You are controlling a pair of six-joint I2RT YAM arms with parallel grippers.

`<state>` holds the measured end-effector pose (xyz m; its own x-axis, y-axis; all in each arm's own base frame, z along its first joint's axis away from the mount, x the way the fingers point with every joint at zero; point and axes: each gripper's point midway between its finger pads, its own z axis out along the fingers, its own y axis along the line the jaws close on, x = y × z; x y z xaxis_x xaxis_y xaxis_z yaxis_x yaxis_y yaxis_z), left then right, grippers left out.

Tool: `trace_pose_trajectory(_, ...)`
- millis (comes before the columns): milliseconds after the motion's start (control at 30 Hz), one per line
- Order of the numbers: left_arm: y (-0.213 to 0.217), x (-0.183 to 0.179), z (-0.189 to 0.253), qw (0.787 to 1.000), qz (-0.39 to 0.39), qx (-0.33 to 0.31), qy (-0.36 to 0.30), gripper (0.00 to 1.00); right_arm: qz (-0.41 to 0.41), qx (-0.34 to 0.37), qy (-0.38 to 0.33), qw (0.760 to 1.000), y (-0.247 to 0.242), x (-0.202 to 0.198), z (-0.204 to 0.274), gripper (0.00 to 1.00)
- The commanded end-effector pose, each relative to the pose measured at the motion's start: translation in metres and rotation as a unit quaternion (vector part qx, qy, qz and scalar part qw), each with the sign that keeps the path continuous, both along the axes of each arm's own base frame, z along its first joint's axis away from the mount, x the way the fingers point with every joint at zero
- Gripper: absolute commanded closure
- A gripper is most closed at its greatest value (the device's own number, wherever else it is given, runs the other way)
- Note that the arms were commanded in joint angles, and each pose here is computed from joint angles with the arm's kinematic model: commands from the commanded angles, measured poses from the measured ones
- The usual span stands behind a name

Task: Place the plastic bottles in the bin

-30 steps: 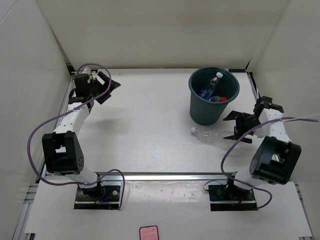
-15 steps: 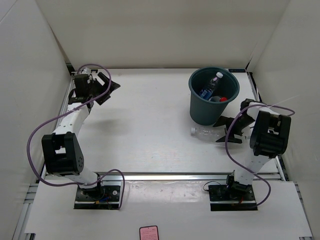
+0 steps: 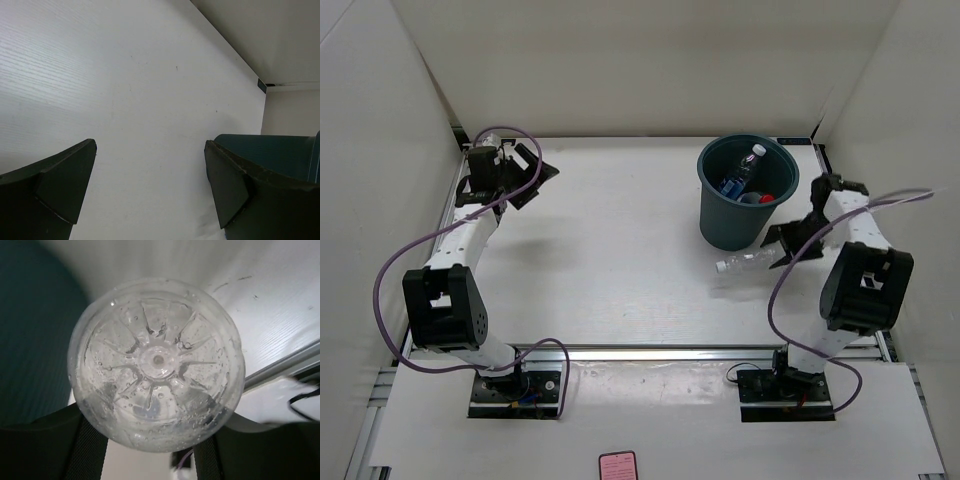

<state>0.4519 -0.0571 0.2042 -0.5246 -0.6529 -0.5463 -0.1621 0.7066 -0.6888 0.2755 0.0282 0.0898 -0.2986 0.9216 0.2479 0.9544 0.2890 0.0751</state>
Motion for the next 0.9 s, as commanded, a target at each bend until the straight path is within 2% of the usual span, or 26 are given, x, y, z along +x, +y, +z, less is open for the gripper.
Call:
trace_pose_trajectory(0,0.000,0.001,0.023,1.000,-0.002,0.011,-0.025,0.00,0.108,-0.088,-0.049,0.989,-0.012,-0.012,0.062,0.75)
trace_pose_trajectory(133,0.000,0.003,0.017,1.000,-0.002,0.011,-0.016,0.00,0.152,-0.122,-0.103,0.975,-0.008,-0.022,0.111,0.79)
trace_pose_trajectory(300,-0.001,0.013,0.018,1.000,-0.004,0.004,-0.012,0.00,0.191,-0.184,-0.223,0.938,-0.010,-0.015,0.179,0.79)
trace_pose_trajectory(333,-0.001,0.013,0.018,1.000,-0.004,0.004,-0.012,0.00,0.199,-0.198,-0.271,0.921,-0.012,-0.005,0.205,0.79)
trace_pose_trajectory(433,-0.004,0.018,0.017,1.000,-0.007,-0.009,-0.007,0.00,0.210,-0.231,-0.352,0.882,-0.011,0.028,0.244,0.79)
trace_pose_trajectory(467,-0.004,0.021,0.015,1.000,-0.007,-0.010,-0.005,0.00,0.209,-0.251,-0.396,0.858,-0.014,0.039,0.274,0.79)
trace_pose_trajectory(533,-0.005,0.023,0.016,1.000,-0.011,-0.012,-0.006,0.00,0.200,-0.282,-0.421,0.839,-0.023,0.068,0.293,0.76)
trace_pose_trajectory(600,-0.005,0.026,0.016,1.000,-0.011,-0.012,-0.007,0.00,0.188,-0.319,-0.463,0.806,-0.029,0.104,0.319,0.75)
trace_pose_trajectory(667,-0.005,0.026,0.016,1.000,-0.011,-0.012,-0.007,0.00,0.171,-0.343,-0.486,0.785,-0.036,0.131,0.329,0.72)
trace_pose_trajectory(733,-0.005,0.027,0.021,1.000,-0.011,-0.011,-0.012,0.00,0.186,-0.341,-0.474,0.790,-0.032,0.153,0.307,0.70)
trace_pose_trajectory(767,-0.005,0.027,0.021,1.000,-0.013,-0.008,-0.013,0.00,0.195,-0.341,-0.483,0.782,-0.025,0.165,0.304,0.65)
trace_pose_trajectory(800,-0.006,0.027,0.021,1.000,-0.020,-0.006,-0.015,0.00,0.214,-0.319,-0.477,0.790,-0.014,0.176,0.287,0.65)
trace_pose_trajectory(867,-0.009,0.027,0.025,0.999,-0.035,0.000,-0.024,0.00,0.259,-0.292,-0.470,0.792,0.011,0.189,0.265,0.47)
